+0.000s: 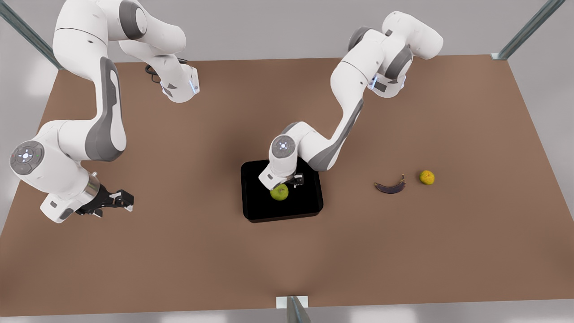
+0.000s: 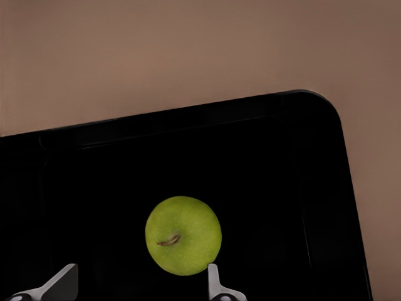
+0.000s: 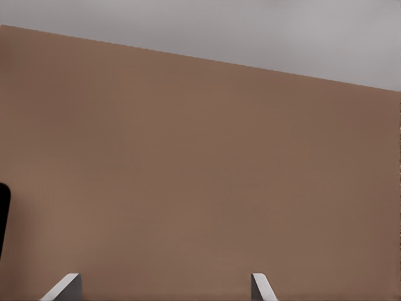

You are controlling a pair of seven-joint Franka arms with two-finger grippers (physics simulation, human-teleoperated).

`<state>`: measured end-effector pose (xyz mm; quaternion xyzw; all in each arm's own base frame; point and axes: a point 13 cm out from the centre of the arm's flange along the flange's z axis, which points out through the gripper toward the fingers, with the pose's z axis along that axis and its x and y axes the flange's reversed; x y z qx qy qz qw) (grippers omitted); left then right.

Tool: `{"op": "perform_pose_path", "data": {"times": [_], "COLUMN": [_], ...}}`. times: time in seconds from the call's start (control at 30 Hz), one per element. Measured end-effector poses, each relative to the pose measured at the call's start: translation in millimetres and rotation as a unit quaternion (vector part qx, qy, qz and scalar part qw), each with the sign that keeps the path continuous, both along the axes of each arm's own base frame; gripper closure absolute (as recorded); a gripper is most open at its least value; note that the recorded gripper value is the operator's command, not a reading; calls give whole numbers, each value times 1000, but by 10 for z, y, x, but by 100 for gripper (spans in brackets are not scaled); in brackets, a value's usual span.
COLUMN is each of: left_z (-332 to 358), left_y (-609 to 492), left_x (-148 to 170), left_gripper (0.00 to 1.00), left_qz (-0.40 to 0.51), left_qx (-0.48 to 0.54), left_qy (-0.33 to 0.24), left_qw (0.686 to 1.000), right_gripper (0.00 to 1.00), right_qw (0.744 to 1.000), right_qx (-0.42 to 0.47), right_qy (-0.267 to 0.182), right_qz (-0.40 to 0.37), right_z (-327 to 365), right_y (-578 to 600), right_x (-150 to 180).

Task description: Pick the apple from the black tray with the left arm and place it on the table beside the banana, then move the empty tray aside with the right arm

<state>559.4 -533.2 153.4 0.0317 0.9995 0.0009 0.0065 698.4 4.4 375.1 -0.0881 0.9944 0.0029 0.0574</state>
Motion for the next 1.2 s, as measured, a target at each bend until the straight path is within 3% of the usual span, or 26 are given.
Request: {"op": "perform_pose_path", "data": {"times": [0.1, 0.3, 1.07, 1.1, 1.13, 1.2], "left_z": [-343, -220, -1042, -1036, -1028, -1009], "left_y": [86, -153, -215, -223, -232, -243], "left_x": [-159, -67, 4, 10, 15, 29], "left_gripper": [0, 0, 0, 19, 24, 24], "left_qz": [13, 39, 64, 65, 67, 70], "left_qx": [13, -23, -23, -25, -27, -30], "left_qy": [17, -12, -55, -56, -57, -60], "left_qw": [1000, 999, 996, 996, 996, 995], "right_gripper": [0, 0, 0, 0, 0, 0], "right_qw": [1000, 1000, 1000, 1000, 1000, 1000], "right_qx": [-3, -4, -6, -6, -6, -6], "right_qy": [0, 1, 1, 1, 1, 1], "right_qz": [-1, -1, 0, 0, 0, 0], "right_z": [2, -2, 3, 3, 4, 3], "right_y": [-34, -44, -53, -53, -54, -54], "right_x": [-2, -4, -5, -5, -5, -5]}}
